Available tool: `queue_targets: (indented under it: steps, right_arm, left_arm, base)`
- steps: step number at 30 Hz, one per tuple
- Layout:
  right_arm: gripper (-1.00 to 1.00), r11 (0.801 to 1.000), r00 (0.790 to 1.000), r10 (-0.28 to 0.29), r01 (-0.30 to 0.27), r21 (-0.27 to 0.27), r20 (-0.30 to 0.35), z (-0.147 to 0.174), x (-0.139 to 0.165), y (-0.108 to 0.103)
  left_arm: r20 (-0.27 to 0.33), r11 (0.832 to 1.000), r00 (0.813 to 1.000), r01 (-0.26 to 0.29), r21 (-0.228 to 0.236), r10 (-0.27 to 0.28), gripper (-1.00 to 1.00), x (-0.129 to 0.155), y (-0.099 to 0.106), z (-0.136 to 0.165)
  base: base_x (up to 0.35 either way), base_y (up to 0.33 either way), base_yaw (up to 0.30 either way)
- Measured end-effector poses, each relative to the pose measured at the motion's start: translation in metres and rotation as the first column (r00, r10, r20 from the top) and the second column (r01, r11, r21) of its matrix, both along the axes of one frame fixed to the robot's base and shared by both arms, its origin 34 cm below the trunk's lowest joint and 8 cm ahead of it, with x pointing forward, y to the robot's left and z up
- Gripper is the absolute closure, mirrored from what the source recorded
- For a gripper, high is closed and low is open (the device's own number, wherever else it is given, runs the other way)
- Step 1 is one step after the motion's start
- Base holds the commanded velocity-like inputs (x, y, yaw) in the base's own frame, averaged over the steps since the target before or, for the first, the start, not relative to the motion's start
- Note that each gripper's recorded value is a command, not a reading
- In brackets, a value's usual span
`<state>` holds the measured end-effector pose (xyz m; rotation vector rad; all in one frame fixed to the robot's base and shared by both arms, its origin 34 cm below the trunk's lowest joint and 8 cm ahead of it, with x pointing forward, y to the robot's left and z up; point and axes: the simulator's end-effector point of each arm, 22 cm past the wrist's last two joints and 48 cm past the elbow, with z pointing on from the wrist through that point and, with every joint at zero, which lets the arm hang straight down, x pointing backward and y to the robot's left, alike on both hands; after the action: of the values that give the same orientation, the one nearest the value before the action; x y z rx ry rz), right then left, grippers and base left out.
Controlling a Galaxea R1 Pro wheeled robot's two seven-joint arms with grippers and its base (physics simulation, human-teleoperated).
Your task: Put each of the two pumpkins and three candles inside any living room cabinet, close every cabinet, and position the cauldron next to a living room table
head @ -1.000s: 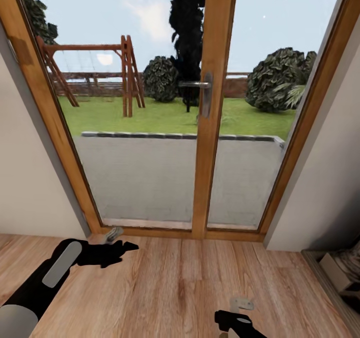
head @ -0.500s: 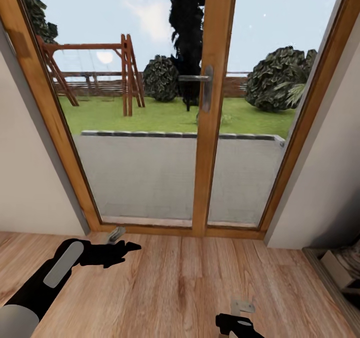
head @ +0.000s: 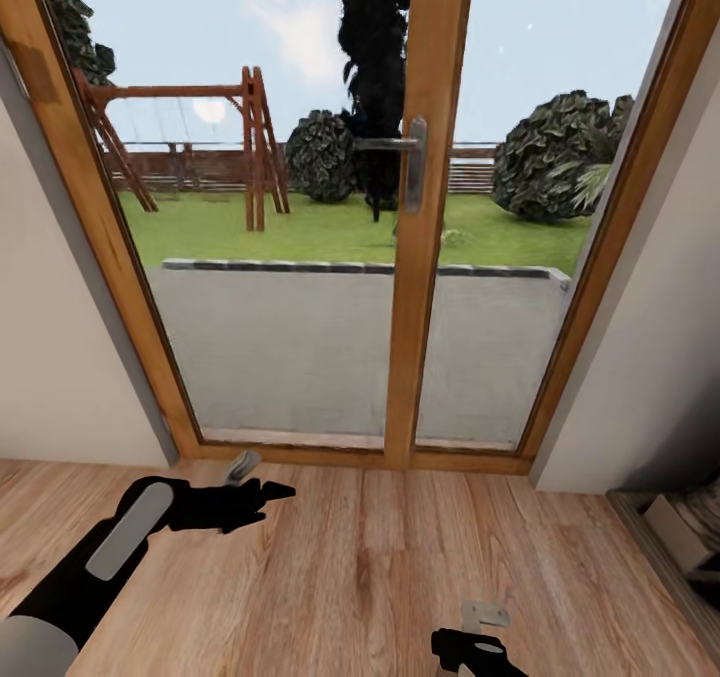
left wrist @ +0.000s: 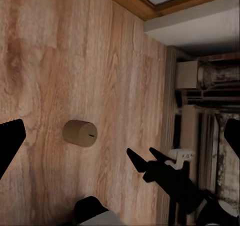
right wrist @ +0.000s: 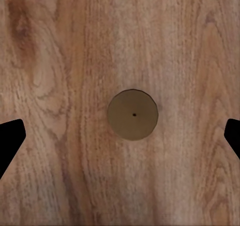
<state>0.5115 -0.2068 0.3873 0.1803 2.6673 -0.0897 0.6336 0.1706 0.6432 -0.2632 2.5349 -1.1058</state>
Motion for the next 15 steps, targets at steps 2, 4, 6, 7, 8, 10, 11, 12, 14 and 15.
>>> queue_targets:
  steps: [2,4,6,7,8,10,11,12,14,15]
  right_arm:
    - [-1.0,1.0,1.0,0.001,-0.001,0.0,0.001,-0.004,0.0,0.0]
    - [-1.0,1.0,1.0,0.002,-0.002,0.0,0.002,-0.008,-0.001,0.0]
    - [-1.0,1.0,1.0,0.005,-0.005,0.005,0.003,-0.012,-0.001,0.002]
    - [-1.0,1.0,1.0,0.009,-0.009,0.013,0.005,-0.014,-0.001,0.003]
    - [-1.0,1.0,1.0,0.013,-0.013,0.021,0.006,-0.016,-0.001,0.005]
    - [-1.0,0.999,1.0,0.016,-0.016,0.03,0.007,-0.02,-0.002,0.007]
    - [-1.0,0.999,1.0,0.017,-0.017,0.032,0.008,-0.023,-0.002,0.007]
    - [-1.0,0.999,1.0,0.017,-0.017,0.033,0.008,-0.025,-0.002,0.008]
    - [-1.0,0.999,1.0,0.017,-0.018,0.035,0.007,-0.029,-0.003,0.008]
    - [-1.0,0.999,1.0,0.018,-0.018,0.035,0.008,-0.031,-0.004,0.008]
  left_arm:
    - [0.006,1.0,1.0,0.009,-0.021,-0.009,-1.0,-0.003,-0.006,0.001]
    - [0.009,0.999,1.0,0.014,-0.031,-0.014,-1.0,-0.006,-0.009,-0.001]
    - [0.011,0.999,1.0,0.016,-0.034,-0.016,-1.0,-0.007,-0.01,-0.004]
    - [0.011,0.999,1.0,0.017,-0.035,-0.016,-1.0,-0.007,-0.011,-0.006]
    - [0.011,0.999,1.0,0.017,-0.036,-0.017,-1.0,-0.008,-0.011,-0.007]
    - [0.012,0.999,1.0,0.018,-0.038,-0.017,-1.0,-0.009,-0.012,-0.011]
    - [0.012,0.999,1.0,0.018,-0.039,-0.017,-1.0,-0.009,-0.012,-0.013]
    - [0.012,0.999,1.0,0.018,-0.039,-0.017,-1.0,-0.01,-0.012,-0.015]
    - [0.012,0.999,1.0,0.018,-0.04,-0.018,-1.0,-0.01,-0.013,-0.019]
    - [0.012,0.999,1.0,0.018,-0.04,-0.018,-1.0,-0.011,-0.013,-0.021]
  base:
    - [0.0,0.0,0.0]
    - [0.0,0.0,0.0]
    - [0.0,0.0,0.0]
    - [0.0,0.0,0.0]
    - [0.0,0.0,0.0]
    - [0.0,0.0,0.0]
    - [0.0,0.0,0.0]
    - [0.0,0.0,0.0]
    - [0.0,0.0,0.0]
    - [0.0,0.0,0.0]
